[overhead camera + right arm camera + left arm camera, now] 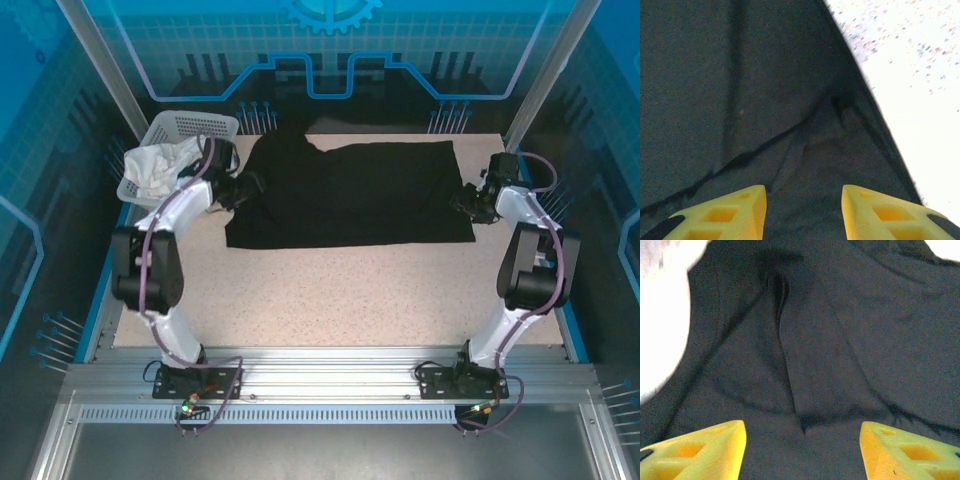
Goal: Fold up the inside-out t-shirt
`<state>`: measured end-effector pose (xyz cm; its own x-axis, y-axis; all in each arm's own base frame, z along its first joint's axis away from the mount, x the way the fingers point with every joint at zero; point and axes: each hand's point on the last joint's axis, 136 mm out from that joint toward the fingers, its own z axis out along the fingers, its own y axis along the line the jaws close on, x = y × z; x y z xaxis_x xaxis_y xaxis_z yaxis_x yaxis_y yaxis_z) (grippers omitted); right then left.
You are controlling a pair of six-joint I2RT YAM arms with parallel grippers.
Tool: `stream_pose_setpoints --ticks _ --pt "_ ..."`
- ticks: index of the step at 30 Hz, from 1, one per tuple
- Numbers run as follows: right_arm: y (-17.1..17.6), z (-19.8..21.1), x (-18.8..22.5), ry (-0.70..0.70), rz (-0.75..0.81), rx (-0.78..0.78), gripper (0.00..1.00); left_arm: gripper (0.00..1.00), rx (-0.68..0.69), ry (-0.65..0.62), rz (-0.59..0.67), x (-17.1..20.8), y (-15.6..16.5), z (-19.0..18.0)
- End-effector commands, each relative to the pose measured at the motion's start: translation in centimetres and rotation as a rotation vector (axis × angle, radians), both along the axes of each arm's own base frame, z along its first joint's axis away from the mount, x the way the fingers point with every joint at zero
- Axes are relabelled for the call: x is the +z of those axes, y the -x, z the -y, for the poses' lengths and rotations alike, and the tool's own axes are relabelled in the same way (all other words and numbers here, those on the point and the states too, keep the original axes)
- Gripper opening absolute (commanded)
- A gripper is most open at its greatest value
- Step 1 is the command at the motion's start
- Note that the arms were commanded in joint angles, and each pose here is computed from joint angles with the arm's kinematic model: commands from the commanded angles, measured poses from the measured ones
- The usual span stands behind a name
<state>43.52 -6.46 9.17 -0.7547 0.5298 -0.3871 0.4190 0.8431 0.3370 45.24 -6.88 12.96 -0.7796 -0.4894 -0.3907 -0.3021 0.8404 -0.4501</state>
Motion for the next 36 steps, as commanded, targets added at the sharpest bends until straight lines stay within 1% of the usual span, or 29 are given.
stream_pose_setpoints --ticks 1,5,9,13,16,20,22,25,28,30,34,36 --pt "0.7 -2.6 -1.2 -0.075 -0.014 0.051 0.45 0.63 -0.027 0.088 0.092 0.0 0.8 2.9" --pt "0.3 -3.9 -3.3 -0.12 -0.061 0.072 0.45 0.63 -0.052 0.095 0.039 -3.5 2.3 3.7" --pt "-0.9 -4.3 -4.1 -0.139 -0.067 0.079 0.46 0.63 -0.07 0.106 0.014 -5.3 2.8 4.2" --pt "-2.8 -4.7 -4.6 -0.162 -0.07 0.086 0.46 0.63 -0.071 0.092 -0.024 -7.4 3.3 4.1" --pt "-4.9 -5.0 -3.9 -0.198 -0.034 0.091 0.45 0.63 -0.07 0.081 -0.05 -8.9 3.9 3.9" --pt "-8.2 -4.4 -2.4 -0.262 0.029 0.06 0.41 0.63 -0.072 0.049 -0.073 -10.2 4.4 3.4" --pt "-9.5 -4.0 -2.2 -0.331 0.058 0.028 0.37 0.63 -0.075 0.036 -0.079 -10.5 4.7 3.1" --pt "-10.7 -2.2 -2.0 -0.386 0.098 -0.045 0.32 0.63 -0.074 0.024 -0.085 -10.9 5.1 2.9" --pt "-10.4 -0.6 -1.7 -0.373 0.111 -0.076 0.32 0.63 -0.074 0.017 -0.089 -10.9 5.4 2.7" --pt "-9.5 -0.8 -1.0 -0.343 0.121 -0.044 0.32 0.63 -0.074 0.017 -0.082 -10.7 5.4 2.7" --pt "-6.4 -2.9 0.3 -0.24 0.124 0.065 0.37 0.63 -0.077 0.031 -0.074 -10.4 5.3 2.9" --pt "-4.4 -4.2 0.1 -0.205 0.085 0.11 0.4 0.63 -0.08 0.035 -0.077 -10.4 5.3 3.0"
